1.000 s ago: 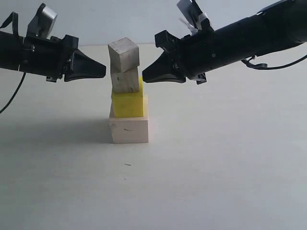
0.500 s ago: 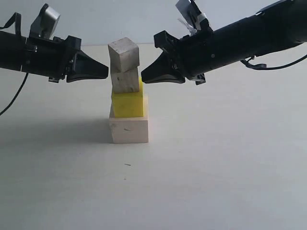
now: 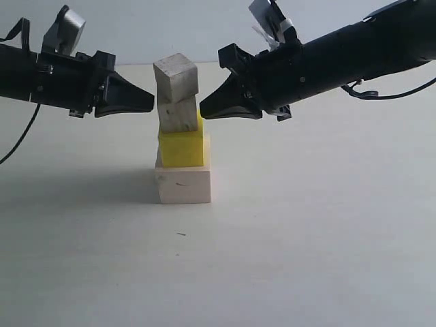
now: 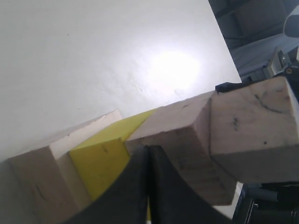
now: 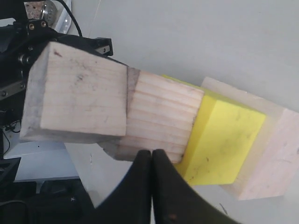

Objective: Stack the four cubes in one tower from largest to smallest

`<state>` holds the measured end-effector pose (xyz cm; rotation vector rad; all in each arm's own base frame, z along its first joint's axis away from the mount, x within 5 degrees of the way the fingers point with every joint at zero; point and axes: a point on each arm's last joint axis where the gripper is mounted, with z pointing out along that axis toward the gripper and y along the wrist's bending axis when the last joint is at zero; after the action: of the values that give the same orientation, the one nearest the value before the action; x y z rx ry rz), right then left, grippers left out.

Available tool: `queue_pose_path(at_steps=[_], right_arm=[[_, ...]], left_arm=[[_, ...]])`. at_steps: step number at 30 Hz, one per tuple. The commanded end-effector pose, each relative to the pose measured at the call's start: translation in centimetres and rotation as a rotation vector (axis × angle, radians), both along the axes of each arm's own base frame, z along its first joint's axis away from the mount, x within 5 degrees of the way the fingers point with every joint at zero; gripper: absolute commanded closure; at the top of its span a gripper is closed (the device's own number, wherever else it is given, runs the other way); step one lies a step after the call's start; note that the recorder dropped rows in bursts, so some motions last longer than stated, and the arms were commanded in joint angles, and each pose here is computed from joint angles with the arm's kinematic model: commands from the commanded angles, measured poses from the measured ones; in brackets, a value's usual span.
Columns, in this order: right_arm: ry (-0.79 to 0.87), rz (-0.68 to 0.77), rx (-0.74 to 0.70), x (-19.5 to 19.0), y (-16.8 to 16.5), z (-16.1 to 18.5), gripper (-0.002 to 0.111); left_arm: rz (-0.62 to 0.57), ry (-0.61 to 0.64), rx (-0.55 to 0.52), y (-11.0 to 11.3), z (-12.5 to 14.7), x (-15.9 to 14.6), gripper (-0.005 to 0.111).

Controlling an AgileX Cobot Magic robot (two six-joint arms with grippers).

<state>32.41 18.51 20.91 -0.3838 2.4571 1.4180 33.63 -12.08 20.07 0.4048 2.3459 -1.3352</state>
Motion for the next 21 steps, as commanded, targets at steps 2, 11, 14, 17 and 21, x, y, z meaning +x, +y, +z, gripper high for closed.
queue_pose_path(at_steps=[2,11,14,17,21], right_arm=[[-0.004,0.016,0.009,-0.25,0.01,0.20,0.108],[0.001,0.030,0.016,-0.39,0.05,0.25,0.108],[-0.002,0.038,0.005,-0.44,0.01,0.17,0.108],[-0.004,0.042,0.000,-0.46,-0.01,0.13,0.108],[-0.008,0.029,-0.007,-0.33,-0.05,0.08,0.108]], left_arm=[[-0.022,-0.010,-0.007,-0.96,0.20,-0.15,0.107],[-0.015,-0.013,-0.002,-0.93,0.16,-0.09,0.107],[-0.015,-0.013,-0.002,-0.93,0.16,-0.09,0.107],[-0.015,-0.013,-0.002,-0.93,0.16,-0.09,0.107],[-0.021,-0.009,0.002,-0.92,0.12,-0.15,0.107]])
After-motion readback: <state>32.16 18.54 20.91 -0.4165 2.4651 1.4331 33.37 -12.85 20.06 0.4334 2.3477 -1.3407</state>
